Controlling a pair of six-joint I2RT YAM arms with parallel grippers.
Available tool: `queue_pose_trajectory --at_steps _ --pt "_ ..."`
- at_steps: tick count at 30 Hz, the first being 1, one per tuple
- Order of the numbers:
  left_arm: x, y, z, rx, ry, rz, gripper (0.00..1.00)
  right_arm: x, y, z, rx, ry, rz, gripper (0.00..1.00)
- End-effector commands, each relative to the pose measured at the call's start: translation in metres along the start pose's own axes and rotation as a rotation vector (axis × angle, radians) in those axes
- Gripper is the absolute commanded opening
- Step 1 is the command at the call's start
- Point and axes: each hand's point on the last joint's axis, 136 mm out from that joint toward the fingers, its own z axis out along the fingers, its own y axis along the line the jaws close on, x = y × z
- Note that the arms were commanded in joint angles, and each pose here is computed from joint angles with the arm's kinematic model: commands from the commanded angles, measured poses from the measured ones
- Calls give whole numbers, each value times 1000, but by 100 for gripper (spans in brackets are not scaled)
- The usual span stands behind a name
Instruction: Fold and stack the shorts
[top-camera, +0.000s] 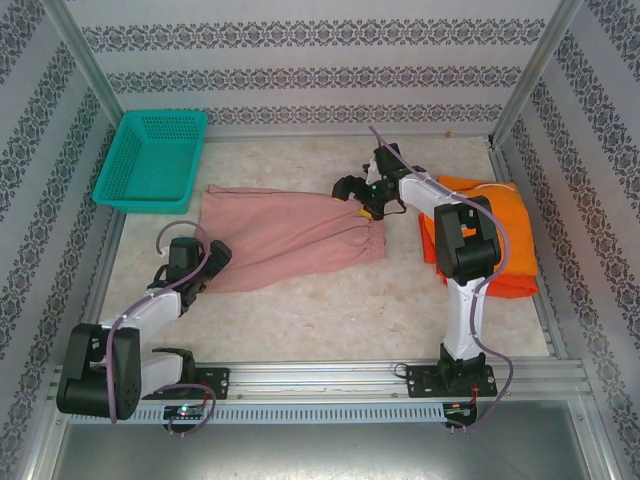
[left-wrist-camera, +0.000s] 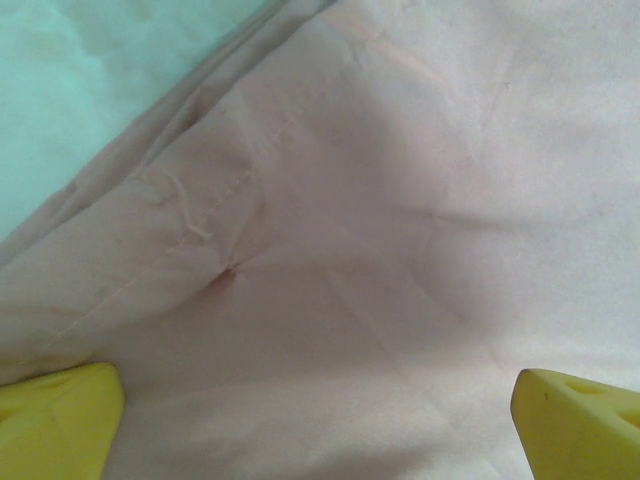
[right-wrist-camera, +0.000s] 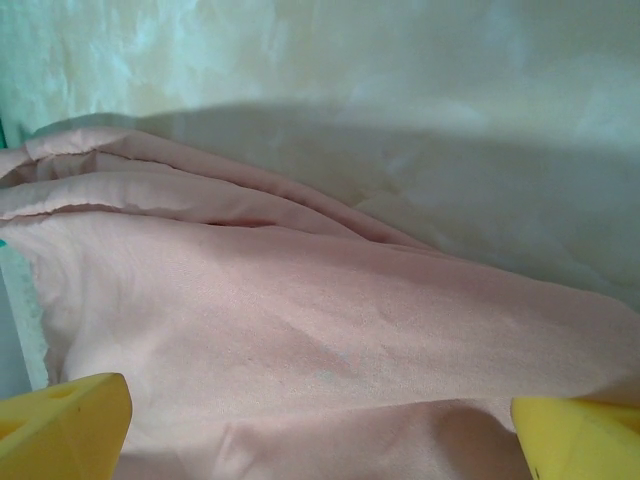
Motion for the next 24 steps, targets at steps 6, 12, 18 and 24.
queue_pose_trajectory --at_steps 6,12,18,24 --pt "-52 -113 -88 273 -62 141 96 11 53 -91 11 -196 -248 98" --pt "6 -229 -104 494 100 334 74 54 38 -145 89 -288 -341 98" --pt "104 -320 -76 620 302 470 44 81 -6 -172 135 -348 -293 98" --pt "181 -362 -17 599 472 538 27 98 -32 -172 100 -328 -206 98"
